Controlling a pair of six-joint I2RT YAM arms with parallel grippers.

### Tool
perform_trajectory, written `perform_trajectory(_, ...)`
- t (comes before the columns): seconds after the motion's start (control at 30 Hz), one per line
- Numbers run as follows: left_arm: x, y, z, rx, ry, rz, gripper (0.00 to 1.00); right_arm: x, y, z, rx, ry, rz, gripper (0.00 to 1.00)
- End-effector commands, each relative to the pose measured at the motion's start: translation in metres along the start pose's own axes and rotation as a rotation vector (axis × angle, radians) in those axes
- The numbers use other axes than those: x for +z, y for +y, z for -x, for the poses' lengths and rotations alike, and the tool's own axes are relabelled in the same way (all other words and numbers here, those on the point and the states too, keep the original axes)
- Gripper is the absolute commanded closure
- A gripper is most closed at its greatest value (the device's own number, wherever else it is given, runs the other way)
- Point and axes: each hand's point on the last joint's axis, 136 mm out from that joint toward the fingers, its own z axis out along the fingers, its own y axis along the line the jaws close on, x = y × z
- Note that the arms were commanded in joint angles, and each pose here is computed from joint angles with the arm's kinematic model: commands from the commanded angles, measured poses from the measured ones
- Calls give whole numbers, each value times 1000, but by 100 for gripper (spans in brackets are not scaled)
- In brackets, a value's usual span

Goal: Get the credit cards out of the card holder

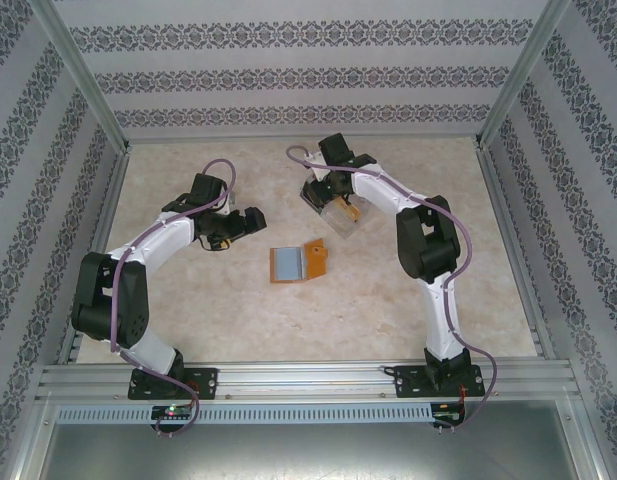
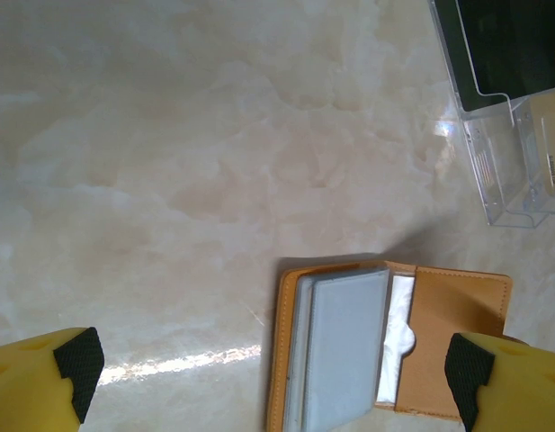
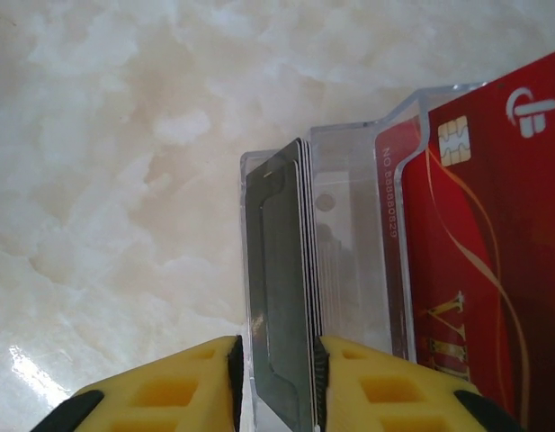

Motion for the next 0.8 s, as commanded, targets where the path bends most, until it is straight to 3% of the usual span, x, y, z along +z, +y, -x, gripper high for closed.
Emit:
perform_trajectory(0.0,-4,-2,-2,11,13,-12,1,-24,10,16,14,-36,4,69)
perform_trajectory(0.2,-14,1,-3,9,-12,11,1,-73,31,19,154,-90,34,60)
perform_trajectory(0.43,-24,20,-2,-44,-56,84,1,-112,96,-22,350,-55,123,49)
perform_trajectory(0.6,-26,32,0,-93,-76,96,1,-108,154,-60,409,22,186,49)
perform_trajectory(0.77,-26,33,0,-104,-71,86,1,-81,183,-97,459,111,171,52)
